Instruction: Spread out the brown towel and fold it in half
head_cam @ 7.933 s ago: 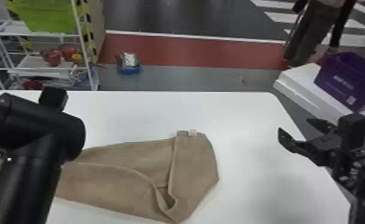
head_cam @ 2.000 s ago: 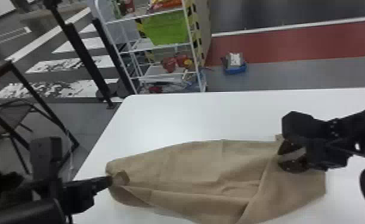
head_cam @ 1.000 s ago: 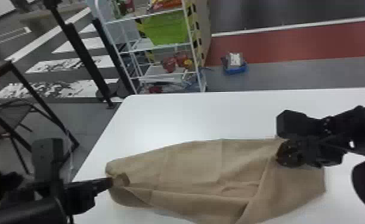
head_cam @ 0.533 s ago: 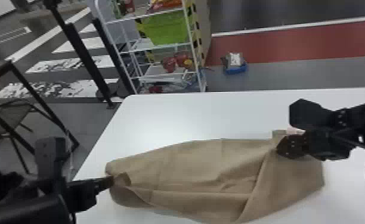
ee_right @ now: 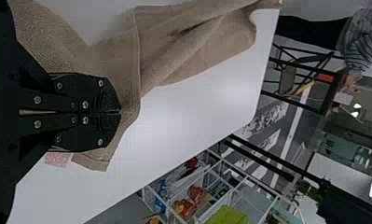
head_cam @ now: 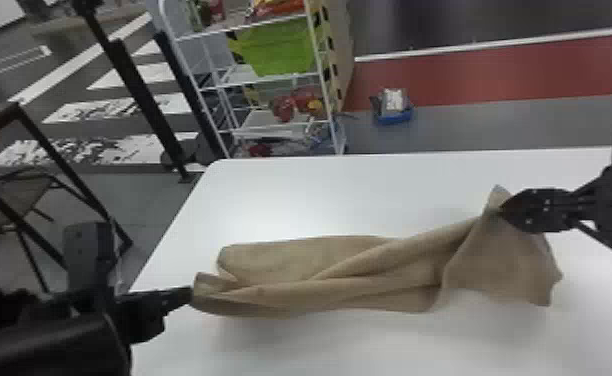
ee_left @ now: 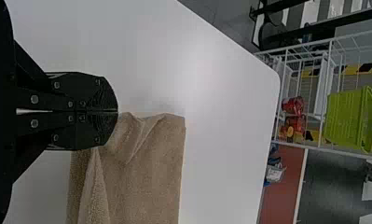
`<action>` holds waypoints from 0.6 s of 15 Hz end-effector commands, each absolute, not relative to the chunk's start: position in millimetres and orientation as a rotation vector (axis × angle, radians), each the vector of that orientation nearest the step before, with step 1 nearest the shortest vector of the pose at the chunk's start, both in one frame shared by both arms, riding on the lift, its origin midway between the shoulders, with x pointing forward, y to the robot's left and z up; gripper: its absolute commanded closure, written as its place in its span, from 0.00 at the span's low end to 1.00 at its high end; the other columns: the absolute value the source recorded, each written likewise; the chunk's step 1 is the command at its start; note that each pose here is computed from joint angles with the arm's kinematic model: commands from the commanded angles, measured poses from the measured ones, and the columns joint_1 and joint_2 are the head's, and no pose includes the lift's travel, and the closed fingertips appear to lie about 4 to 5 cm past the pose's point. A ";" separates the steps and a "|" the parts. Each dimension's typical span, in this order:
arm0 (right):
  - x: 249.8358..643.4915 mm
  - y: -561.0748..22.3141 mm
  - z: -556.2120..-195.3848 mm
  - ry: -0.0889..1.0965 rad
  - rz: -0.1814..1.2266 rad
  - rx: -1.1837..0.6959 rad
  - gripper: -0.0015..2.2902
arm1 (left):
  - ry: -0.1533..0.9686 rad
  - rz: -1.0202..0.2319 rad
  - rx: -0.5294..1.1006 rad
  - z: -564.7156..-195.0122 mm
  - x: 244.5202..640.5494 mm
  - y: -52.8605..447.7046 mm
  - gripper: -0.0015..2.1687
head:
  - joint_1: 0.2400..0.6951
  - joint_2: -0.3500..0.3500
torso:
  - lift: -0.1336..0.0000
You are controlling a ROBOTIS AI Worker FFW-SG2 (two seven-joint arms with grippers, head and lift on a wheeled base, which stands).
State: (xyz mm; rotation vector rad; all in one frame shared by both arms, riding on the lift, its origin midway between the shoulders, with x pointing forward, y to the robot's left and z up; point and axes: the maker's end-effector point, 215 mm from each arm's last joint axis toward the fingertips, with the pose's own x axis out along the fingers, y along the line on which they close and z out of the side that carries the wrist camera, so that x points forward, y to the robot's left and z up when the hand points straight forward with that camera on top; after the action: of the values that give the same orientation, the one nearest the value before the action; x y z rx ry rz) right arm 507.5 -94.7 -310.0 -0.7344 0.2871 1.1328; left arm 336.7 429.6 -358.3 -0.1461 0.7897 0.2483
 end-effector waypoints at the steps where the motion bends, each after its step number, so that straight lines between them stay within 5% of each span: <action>1: 502.1 -93.9 -327.2 0.301 1.152 -0.818 0.60 | 0.788 0.244 -0.150 -358.3 338.8 426.9 0.91 | 1.00 1.00 | 0.00; 4: 497.4 -105.6 -360.4 0.409 1.135 -0.998 0.60 | 0.790 0.249 -0.149 -358.8 338.5 428.2 0.91 | 1.00 1.00 | 0.00; 7: 491.0 -108.5 -369.3 0.425 1.141 -0.991 0.01 | 0.790 0.242 -0.151 -359.5 341.5 425.7 0.91 | 1.00 1.00 | 0.00; 9: 502.9 -112.8 -345.7 0.373 1.124 -0.906 0.00 | 0.791 0.240 -0.149 -359.6 341.9 424.9 0.91 | 1.00 1.00 | 0.00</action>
State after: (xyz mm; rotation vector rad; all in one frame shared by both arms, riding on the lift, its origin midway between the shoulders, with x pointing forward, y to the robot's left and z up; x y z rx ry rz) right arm 495.8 -110.7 -361.6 -0.9623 0.4083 1.1305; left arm 341.7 426.5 -358.8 -0.1457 0.7901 0.2421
